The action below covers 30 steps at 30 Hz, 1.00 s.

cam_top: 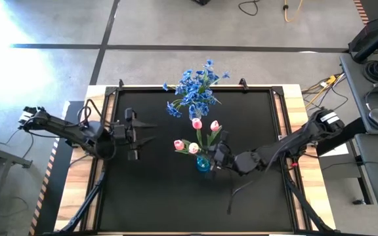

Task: Sort flowers into vase by color
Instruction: Put the pink tulip into the blue vase, then return to Home Position

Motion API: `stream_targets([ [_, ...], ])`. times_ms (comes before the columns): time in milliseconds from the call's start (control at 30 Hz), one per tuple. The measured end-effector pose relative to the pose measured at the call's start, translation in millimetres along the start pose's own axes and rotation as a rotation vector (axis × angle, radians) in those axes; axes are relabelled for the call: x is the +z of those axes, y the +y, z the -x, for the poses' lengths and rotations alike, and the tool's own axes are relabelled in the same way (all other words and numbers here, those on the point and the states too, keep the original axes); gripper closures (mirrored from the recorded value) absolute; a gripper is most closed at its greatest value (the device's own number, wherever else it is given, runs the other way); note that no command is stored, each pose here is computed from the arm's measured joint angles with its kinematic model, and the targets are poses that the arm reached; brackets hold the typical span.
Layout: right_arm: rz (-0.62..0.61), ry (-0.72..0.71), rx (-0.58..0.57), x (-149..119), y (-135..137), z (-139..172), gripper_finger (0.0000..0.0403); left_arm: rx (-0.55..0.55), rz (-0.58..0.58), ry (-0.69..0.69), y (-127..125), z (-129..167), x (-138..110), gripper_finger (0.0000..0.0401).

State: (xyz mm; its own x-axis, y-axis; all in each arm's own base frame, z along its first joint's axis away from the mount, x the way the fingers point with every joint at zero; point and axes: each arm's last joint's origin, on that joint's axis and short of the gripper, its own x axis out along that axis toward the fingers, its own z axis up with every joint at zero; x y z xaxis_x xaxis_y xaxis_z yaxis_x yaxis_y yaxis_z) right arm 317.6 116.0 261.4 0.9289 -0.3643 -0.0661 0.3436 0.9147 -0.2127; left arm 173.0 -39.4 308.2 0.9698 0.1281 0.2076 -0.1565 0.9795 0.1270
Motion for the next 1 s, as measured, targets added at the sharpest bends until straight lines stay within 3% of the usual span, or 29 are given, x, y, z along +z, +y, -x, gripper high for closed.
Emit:
stream_targets([
  [167, 0.012, 0.023, -0.079, -6, 1, -3, 0.0348, 0.016, 0.033, -0.009, 3, 11, -10, 0.0237],
  [433, 0.011, 0.038, -0.103, -6, 0, -1, 0.0246, 0.031, 0.057, -0.005, 6, 19, -17, 0.0237],
  [600, 0.041, 0.064, -0.087, -3, -2, 6, 0.0215, 0.026, 0.045, 0.021, 4, 21, -26, 0.0237],
  [800, 0.08, 0.145, 0.01, 4, -12, 26, 0.0223, 0.045, 0.028, 0.058, 4, 25, -40, 0.0256],
  [1000, 0.112, 0.29, 0.111, -4, -32, 48, 0.0304, 0.035, 0.013, 0.105, 2, 31, -59, 0.0326],
])
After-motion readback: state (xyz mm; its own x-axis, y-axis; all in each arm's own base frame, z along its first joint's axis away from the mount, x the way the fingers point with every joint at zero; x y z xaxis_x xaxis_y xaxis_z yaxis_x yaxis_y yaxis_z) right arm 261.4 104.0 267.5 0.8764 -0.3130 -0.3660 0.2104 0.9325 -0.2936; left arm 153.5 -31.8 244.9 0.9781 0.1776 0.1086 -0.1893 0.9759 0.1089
